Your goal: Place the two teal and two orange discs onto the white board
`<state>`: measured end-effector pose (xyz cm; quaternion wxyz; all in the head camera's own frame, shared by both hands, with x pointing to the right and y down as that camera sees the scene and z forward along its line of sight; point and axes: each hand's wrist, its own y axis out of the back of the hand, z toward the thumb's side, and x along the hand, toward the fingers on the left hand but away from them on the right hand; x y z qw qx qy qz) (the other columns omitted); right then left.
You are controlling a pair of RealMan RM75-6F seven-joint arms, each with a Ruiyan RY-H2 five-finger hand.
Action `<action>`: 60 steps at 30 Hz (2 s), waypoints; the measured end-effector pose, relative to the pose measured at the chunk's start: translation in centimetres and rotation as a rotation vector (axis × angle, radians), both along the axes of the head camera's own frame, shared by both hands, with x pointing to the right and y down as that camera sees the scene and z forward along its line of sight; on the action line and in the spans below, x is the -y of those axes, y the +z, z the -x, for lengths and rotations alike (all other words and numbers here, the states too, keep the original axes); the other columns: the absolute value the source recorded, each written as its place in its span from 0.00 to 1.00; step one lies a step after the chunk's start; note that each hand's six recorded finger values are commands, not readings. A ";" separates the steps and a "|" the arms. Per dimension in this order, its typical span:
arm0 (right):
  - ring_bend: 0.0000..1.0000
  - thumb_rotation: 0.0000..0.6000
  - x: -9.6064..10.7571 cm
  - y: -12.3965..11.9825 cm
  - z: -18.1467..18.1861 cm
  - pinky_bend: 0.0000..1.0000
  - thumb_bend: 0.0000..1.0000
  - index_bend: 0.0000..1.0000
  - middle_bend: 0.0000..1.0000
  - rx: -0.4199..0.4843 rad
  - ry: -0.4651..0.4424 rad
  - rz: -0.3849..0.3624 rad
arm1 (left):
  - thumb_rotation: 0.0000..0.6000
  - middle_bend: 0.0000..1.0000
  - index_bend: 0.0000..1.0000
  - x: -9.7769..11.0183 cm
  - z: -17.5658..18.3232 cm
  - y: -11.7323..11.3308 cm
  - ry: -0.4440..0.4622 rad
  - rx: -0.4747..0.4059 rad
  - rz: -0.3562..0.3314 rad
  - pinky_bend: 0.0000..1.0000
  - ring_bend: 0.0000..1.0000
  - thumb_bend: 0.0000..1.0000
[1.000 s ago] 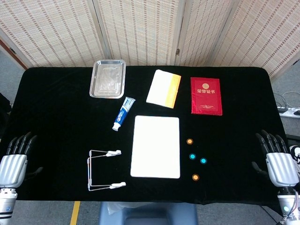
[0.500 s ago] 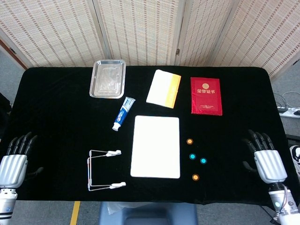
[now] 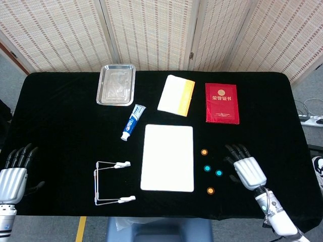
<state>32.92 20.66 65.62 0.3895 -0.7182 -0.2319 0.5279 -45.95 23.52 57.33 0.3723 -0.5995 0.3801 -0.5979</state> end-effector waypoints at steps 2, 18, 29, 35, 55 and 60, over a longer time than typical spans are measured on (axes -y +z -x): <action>0.00 1.00 0.1 0.8 0.8 0.00 0.32 0.39 0.10 0.005 -0.015 0.010 | 1.00 0.00 0.02 0.0 0.0 0.0 -0.001 -0.001 0.000 0.00 0.00 0.16; 0.00 1.00 0.8 5.2 4.5 0.00 0.32 0.46 0.11 0.031 -0.044 0.087 | 1.00 0.00 0.02 -0.2 0.3 0.2 -0.009 0.001 0.003 0.00 0.00 0.16; 0.00 1.00 1.1 6.0 5.5 0.00 0.32 0.48 0.11 0.026 -0.048 0.100 | 1.00 0.00 0.02 -0.2 0.4 0.2 -0.009 -0.002 -0.002 0.00 0.00 0.16; 0.00 1.00 1.1 6.5 5.8 0.00 0.33 0.49 0.11 0.022 -0.048 0.113 | 1.00 0.00 0.02 -0.2 0.5 0.2 -0.011 -0.004 -0.002 0.00 0.00 0.16; 0.00 1.00 1.4 6.6 5.8 0.00 0.40 0.56 0.15 0.035 -0.025 0.126 | 1.00 0.00 0.02 -0.2 0.6 0.4 -0.011 -0.010 -0.007 0.00 0.00 0.16; 0.01 1.00 1.7 6.0 6.1 0.00 0.40 0.56 0.16 0.060 -0.019 0.116 | 1.00 0.00 0.02 -0.2 0.6 0.3 -0.010 -0.009 -0.008 0.00 0.00 0.16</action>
